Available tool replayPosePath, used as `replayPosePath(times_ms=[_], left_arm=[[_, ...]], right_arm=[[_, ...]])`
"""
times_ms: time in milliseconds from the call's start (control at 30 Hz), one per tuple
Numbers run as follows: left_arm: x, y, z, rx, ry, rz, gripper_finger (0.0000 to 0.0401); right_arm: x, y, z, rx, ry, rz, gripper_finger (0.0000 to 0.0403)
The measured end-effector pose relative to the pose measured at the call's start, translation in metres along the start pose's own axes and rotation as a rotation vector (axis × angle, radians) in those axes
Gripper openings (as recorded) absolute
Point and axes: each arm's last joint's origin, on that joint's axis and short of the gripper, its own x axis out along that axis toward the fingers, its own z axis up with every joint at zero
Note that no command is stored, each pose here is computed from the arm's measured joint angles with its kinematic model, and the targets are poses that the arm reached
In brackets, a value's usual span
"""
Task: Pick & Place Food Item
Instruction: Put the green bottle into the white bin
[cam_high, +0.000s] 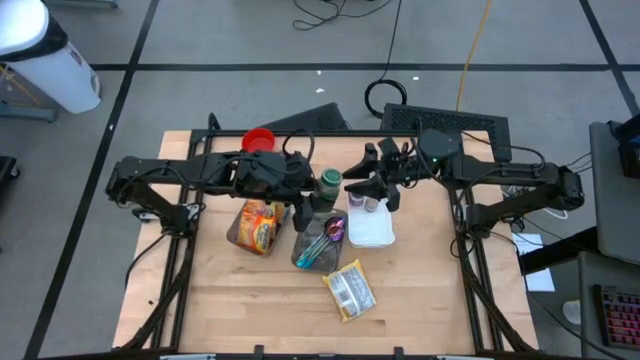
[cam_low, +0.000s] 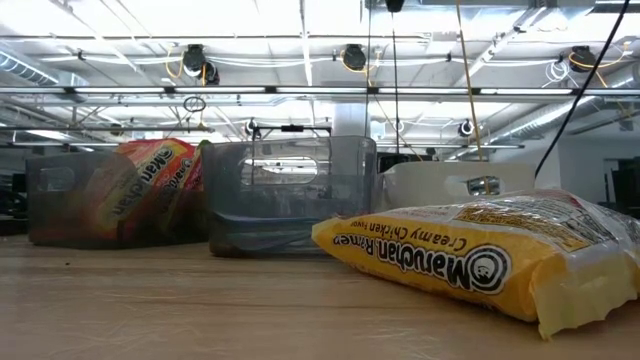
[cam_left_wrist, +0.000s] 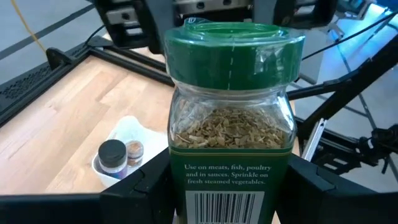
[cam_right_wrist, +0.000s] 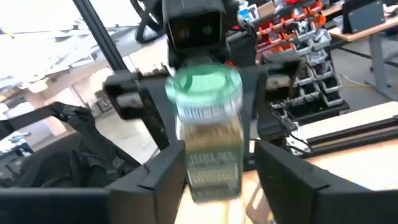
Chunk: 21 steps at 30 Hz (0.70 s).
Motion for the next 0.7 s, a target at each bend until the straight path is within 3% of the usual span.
replayPosePath(times_ms=[333,700], left_arm=[[0.001,0.003,0.003,0.003,-0.020,0.000,0.0208],[0.001,0.008,0.011,-0.012,-0.059,-0.029,0.0208]], right_arm=[[0.002,0.003,0.005,0.022,-0.057,0.054,0.0292],[0.016,-0.004,0.003,0.010,-0.137,0.045,0.0302]])
